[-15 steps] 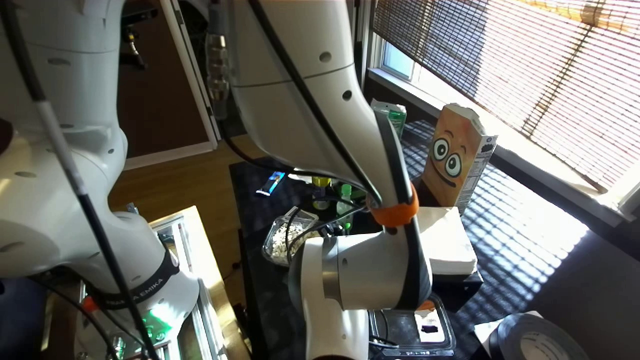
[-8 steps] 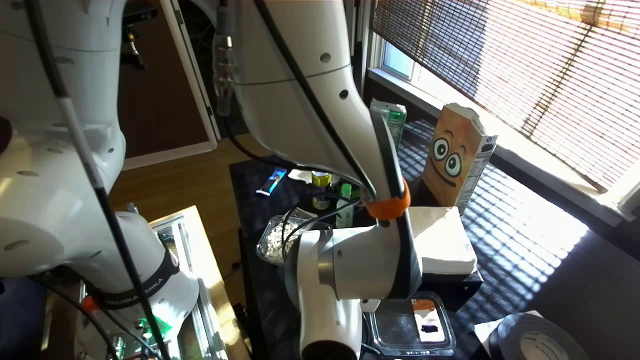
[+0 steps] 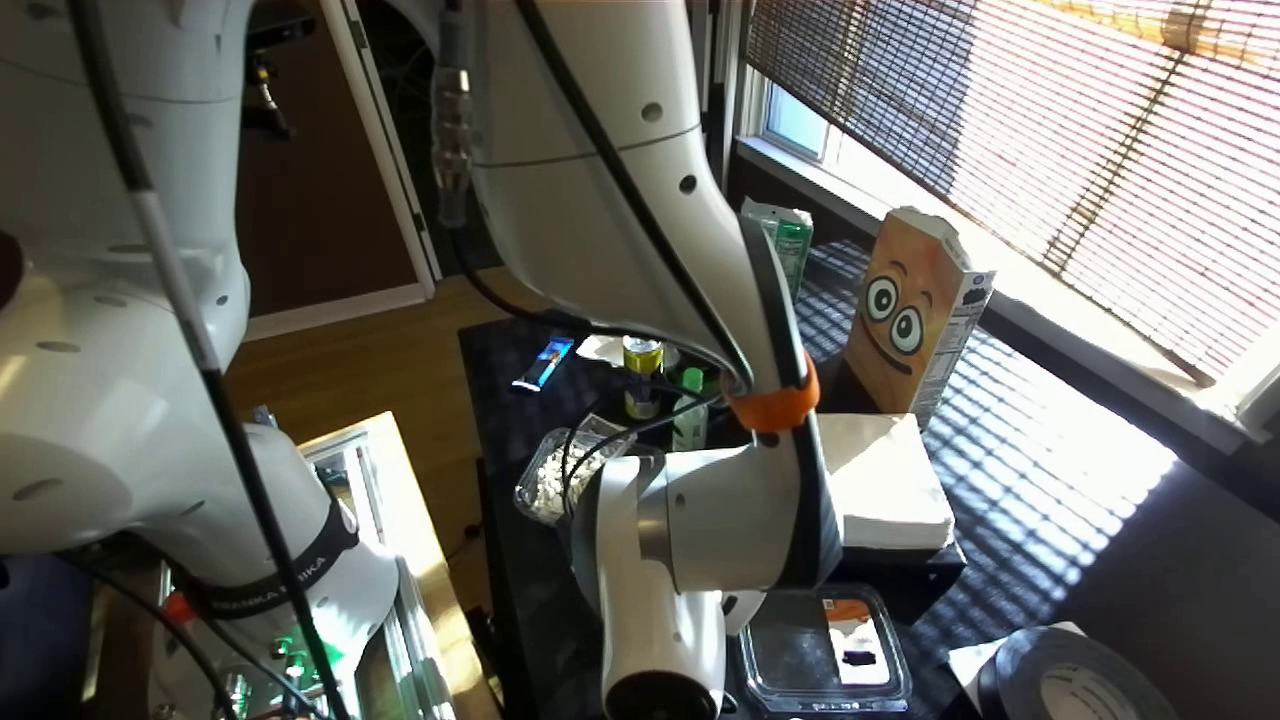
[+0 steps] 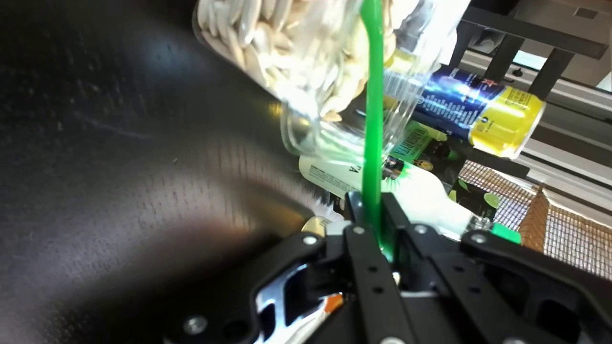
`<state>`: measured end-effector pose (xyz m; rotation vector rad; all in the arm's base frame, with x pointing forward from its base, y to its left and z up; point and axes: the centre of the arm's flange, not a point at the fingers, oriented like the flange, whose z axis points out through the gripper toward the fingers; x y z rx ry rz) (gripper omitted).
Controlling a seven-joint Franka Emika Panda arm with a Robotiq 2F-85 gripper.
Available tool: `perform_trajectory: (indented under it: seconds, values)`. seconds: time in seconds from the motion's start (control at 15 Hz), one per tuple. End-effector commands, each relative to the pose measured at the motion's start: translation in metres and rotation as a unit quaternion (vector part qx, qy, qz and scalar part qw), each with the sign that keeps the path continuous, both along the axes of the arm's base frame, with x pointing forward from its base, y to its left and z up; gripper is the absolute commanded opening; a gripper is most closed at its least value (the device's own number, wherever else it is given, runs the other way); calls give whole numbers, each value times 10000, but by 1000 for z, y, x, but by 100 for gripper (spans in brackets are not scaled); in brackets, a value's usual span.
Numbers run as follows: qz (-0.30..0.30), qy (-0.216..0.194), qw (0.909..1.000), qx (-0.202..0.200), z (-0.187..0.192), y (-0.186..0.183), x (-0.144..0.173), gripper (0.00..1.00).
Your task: Scoop up some seeds out of the lunch box and put them on the lid
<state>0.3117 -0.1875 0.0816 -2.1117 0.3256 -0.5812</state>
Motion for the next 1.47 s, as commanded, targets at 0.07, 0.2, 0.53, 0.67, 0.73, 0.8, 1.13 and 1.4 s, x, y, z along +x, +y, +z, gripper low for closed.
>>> perform_trajectory:
  seconds: [0.07,0.2,0.53,0.67,0.73,0.8,1.13,1.4]
  values:
    - [-278,296,9989,223,8,-6,2,3]
    - [-362,359,9983,299,10,-8,3,3]
    - [-464,584,9956,571,15,-13,3,3]
    - [-495,622,9944,697,18,-15,3,3]
    - [-506,634,9938,762,20,-16,3,3]
    - [-526,630,9934,803,22,-18,4,3]
    - [-646,563,9915,979,32,-26,5,3]
    - [-765,486,9877,1276,42,-44,8,3]
